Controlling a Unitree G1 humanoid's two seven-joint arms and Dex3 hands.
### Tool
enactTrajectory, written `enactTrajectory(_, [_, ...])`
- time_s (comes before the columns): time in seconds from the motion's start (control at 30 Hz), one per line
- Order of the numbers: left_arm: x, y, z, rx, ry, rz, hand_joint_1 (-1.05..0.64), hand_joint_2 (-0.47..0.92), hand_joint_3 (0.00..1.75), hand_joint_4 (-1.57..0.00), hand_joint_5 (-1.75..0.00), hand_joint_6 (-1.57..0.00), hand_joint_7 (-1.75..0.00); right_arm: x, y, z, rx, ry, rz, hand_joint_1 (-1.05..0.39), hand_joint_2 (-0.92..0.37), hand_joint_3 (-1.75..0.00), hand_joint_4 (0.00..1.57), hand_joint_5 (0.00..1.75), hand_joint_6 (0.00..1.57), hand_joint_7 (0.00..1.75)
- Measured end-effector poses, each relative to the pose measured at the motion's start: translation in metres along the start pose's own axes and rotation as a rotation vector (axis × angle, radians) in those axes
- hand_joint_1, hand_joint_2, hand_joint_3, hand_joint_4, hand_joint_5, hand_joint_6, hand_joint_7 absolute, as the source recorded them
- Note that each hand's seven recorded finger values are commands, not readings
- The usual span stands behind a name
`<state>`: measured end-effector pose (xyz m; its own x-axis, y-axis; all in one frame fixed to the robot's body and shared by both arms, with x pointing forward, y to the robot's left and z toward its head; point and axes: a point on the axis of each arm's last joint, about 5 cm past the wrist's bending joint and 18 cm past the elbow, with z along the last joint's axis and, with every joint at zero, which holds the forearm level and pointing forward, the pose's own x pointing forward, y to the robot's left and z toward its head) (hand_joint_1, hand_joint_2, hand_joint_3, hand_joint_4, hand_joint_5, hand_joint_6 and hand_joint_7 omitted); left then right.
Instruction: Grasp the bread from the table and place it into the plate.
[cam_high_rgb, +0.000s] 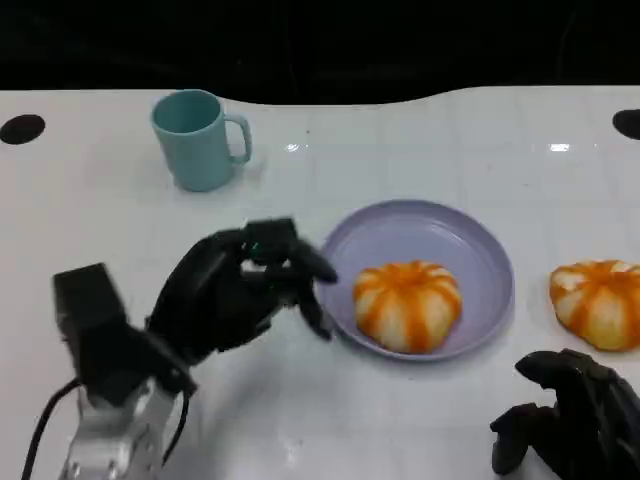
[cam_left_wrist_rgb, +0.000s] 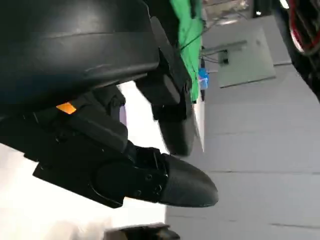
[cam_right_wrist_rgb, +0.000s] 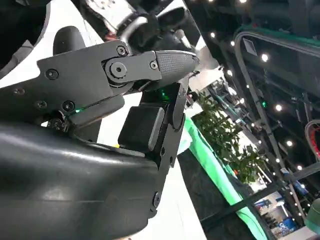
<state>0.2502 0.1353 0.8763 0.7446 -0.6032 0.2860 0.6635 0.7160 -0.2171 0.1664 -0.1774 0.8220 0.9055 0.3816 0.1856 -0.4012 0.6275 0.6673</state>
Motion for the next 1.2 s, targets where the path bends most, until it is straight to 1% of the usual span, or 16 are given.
enactTrajectory(0.07, [-0.012, -0.001, -0.004, -0.108, 0.018, 0.019, -1.05, 0.88, 0.01, -1.25, -1.20, -1.39, -0.65, -0.001, 0.0004, 0.000, 0.002, 0.002, -0.007, -0.58, -0.92, -0.31, 1.57, 0.60, 1.57, 0.22])
enactTrajectory(0.17, [-0.027, -0.002, -0.009, -0.223, 0.020, 0.038, -1.05, 0.85, 0.00, -1.35, -1.11, -1.44, -0.63, -0.002, 0.0009, 0.000, 0.007, 0.009, -0.011, -0.58, -0.92, -0.30, 1.57, 0.59, 1.57, 0.20])
enactTrajectory(0.2, [-0.030, -0.002, -0.011, -0.257, 0.018, 0.042, -1.05, 0.83, 0.01, -1.40, -1.05, -1.50, -0.54, -0.002, 0.0011, 0.000, 0.007, 0.009, -0.011, -0.58, -0.92, -0.29, 1.57, 0.60, 1.57, 0.20])
enactTrajectory(0.23, [-0.033, -0.002, -0.013, -0.293, 0.013, 0.043, -1.05, 0.83, 0.01, -1.42, -1.02, -1.52, -0.50, -0.002, 0.0016, 0.001, 0.006, 0.009, -0.011, -0.58, -0.92, -0.29, 1.57, 0.60, 1.57, 0.20])
enactTrajectory(0.27, [-0.036, -0.003, -0.015, -0.328, 0.007, 0.045, -1.05, 0.81, 0.01, -1.46, -0.97, -1.55, -0.41, -0.003, 0.0020, 0.001, 0.005, 0.009, -0.013, -0.58, -0.92, -0.28, 1.57, 0.60, 1.57, 0.21])
enactTrajectory(0.33, [-0.040, -0.003, -0.018, -0.410, -0.012, 0.042, -1.05, 0.77, 0.01, -1.53, -0.89, -1.57, -0.32, -0.003, 0.0030, 0.002, 0.006, 0.010, -0.015, -0.59, -0.92, -0.27, 1.57, 0.61, 1.57, 0.22])
enactTrajectory(0.4, [-0.043, -0.003, -0.022, -0.473, -0.020, 0.039, -1.05, 0.76, 0.01, -1.56, -0.86, -1.57, -0.34, -0.003, 0.0031, 0.002, 0.008, 0.014, -0.016, -0.60, -0.92, -0.27, 1.57, 0.62, 1.57, 0.24])
enactTrajectory(0.47, [-0.046, -0.004, -0.024, -0.514, -0.020, 0.040, -1.05, 0.76, 0.01, -1.57, -0.87, -1.57, -0.37, -0.004, 0.0032, 0.002, 0.008, 0.015, -0.019, -0.60, -0.92, -0.27, 1.57, 0.62, 1.57, 0.24])
enactTrajectory(0.77, [-0.058, -0.008, -0.034, -0.631, -0.001, 0.091, -1.05, 0.72, 0.00, -1.56, -0.96, -1.57, -0.54, -0.003, 0.0040, 0.003, 0.008, 0.015, -0.017, -0.60, -0.92, -0.28, 1.57, 0.62, 1.57, 0.24])
enactTrajectory(0.83, [-0.060, -0.008, -0.036, -0.645, 0.000, 0.100, -1.05, 0.71, 0.00, -1.54, -1.01, -1.57, -0.63, -0.003, 0.0040, 0.003, 0.008, 0.015, -0.016, -0.60, -0.92, -0.30, 1.57, 0.61, 1.57, 0.22])
enactTrajectory(0.87, [-0.060, -0.008, -0.037, -0.654, 0.006, 0.101, -1.05, 0.71, 0.00, -1.53, -1.03, -1.57, -0.64, -0.003, 0.0040, 0.003, 0.007, 0.014, -0.016, -0.60, -0.92, -0.30, 1.57, 0.61, 1.57, 0.22])
enactTrajectory(0.97, [-0.061, -0.009, -0.038, -0.669, 0.014, 0.088, -1.05, 0.71, 0.00, -1.52, -1.04, -1.57, -0.65, -0.003, 0.0033, 0.003, 0.005, 0.011, -0.016, -0.60, -0.92, -0.30, 1.57, 0.60, 1.57, 0.22])
enactTrajectory(1.03, [-0.061, -0.008, -0.038, -0.674, 0.016, 0.081, -1.05, 0.70, 0.00, -1.52, -1.03, -1.57, -0.60, -0.003, 0.0027, 0.002, 0.007, 0.013, -0.017, -0.61, -0.92, -0.28, 1.57, 0.61, 1.57, 0.22])
enactTrajectory(1.2, [-0.060, -0.006, -0.041, -0.677, 0.012, 0.062, -1.05, 0.72, 0.01, -1.51, -1.02, -1.57, -0.59, -0.001, 0.0022, 0.002, 0.010, 0.013, -0.011, -0.59, -0.92, -0.26, 1.57, 0.60, 1.57, 0.21])
